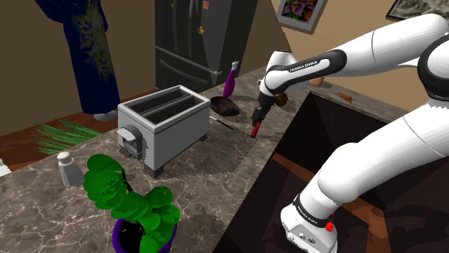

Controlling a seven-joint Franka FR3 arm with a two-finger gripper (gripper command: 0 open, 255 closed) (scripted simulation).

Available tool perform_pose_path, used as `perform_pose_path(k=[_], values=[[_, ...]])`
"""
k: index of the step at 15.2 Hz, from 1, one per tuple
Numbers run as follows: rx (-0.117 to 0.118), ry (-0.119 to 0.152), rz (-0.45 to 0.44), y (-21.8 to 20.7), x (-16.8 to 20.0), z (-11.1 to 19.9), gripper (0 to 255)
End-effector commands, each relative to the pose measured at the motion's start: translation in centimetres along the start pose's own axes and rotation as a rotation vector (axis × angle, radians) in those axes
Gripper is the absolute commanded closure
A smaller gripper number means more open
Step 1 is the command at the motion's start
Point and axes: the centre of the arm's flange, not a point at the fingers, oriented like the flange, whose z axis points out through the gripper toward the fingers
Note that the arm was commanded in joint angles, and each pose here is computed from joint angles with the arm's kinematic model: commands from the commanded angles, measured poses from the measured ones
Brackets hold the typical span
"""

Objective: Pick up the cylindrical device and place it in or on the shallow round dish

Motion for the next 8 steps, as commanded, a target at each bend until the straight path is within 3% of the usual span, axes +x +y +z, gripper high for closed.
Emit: perform_pose_path(k=[1,4,5,8], values=[[0.0,0.0,0.0,0.01,0.0,0.05,0],[0.0,0.0,0.0,0.01,0.0,0.05,0],[0.0,0.0,0.0,0.01,0.0,0.05,255],[0.0,0.0,0.0,0.01,0.0,0.05,255]])
